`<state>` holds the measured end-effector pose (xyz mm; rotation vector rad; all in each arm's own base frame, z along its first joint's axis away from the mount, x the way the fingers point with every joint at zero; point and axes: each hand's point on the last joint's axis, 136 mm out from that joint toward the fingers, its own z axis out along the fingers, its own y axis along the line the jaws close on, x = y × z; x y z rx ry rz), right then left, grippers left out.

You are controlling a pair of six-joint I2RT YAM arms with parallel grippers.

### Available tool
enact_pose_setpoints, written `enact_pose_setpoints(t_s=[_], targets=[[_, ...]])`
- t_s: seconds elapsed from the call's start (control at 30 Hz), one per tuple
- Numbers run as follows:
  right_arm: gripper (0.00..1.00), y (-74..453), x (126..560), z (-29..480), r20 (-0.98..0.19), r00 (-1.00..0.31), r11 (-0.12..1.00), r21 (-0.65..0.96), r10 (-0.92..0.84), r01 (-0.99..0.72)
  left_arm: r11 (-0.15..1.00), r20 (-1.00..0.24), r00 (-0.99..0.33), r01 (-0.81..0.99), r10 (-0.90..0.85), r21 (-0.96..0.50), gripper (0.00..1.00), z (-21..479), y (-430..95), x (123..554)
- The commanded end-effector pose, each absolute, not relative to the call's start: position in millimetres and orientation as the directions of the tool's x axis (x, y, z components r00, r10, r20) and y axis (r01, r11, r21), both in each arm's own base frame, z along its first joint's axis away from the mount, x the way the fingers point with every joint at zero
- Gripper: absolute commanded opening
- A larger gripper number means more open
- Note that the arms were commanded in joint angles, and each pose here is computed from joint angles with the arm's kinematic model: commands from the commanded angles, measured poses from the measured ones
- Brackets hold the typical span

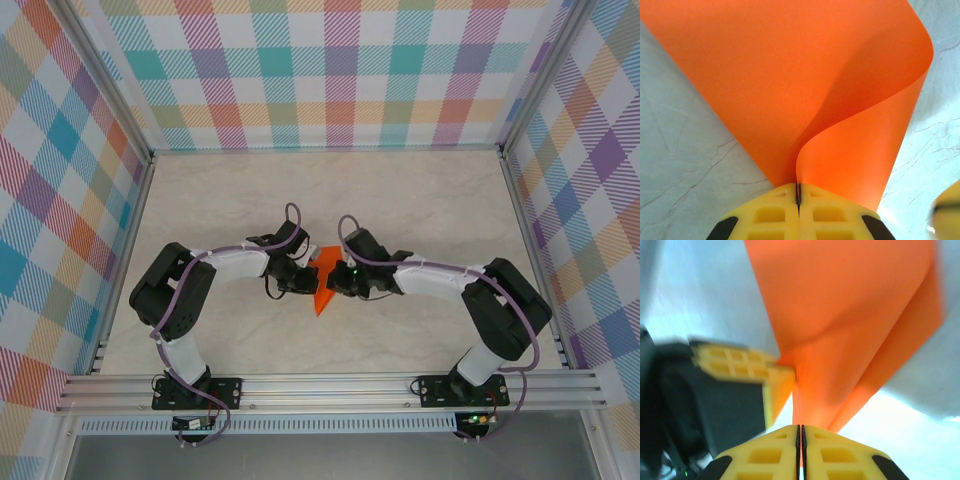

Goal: Fold a paper plane with a square sheet of paper (pick it up from the middle)
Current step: Third fold the triangle at the center of the table.

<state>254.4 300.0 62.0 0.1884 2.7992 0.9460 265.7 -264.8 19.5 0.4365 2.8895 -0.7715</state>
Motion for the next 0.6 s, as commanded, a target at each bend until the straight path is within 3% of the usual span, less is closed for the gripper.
enact_pose_setpoints(t_s=[0.0, 0.23, 0.57], targets=[[0.12, 280.0, 281.7, 67.3, -0.186, -0.969, 0.842, 0.538, 0.165, 0.04, 0.846, -0.139, -0.954, 0.299, 0.264, -0.441, 0.03, 5.1, -257.4, 259.4], [0.12, 285.0, 315.6, 49.5, -0.147, -0.984, 0.889, 0.458, 0.101, 0.023, 0.844, -0.144, -0.953, 0.302, 0.265, -0.442, 0.03, 6.7, -258.3, 260.7], [0.12, 291.9, 324.7, 19.1, -0.091, -0.995, 0.919, 0.395, 0.029, -0.01, 0.844, -0.148, -0.952, 0.306, 0.268, -0.441, 0.04, 9.1, -258.7, 261.6]])
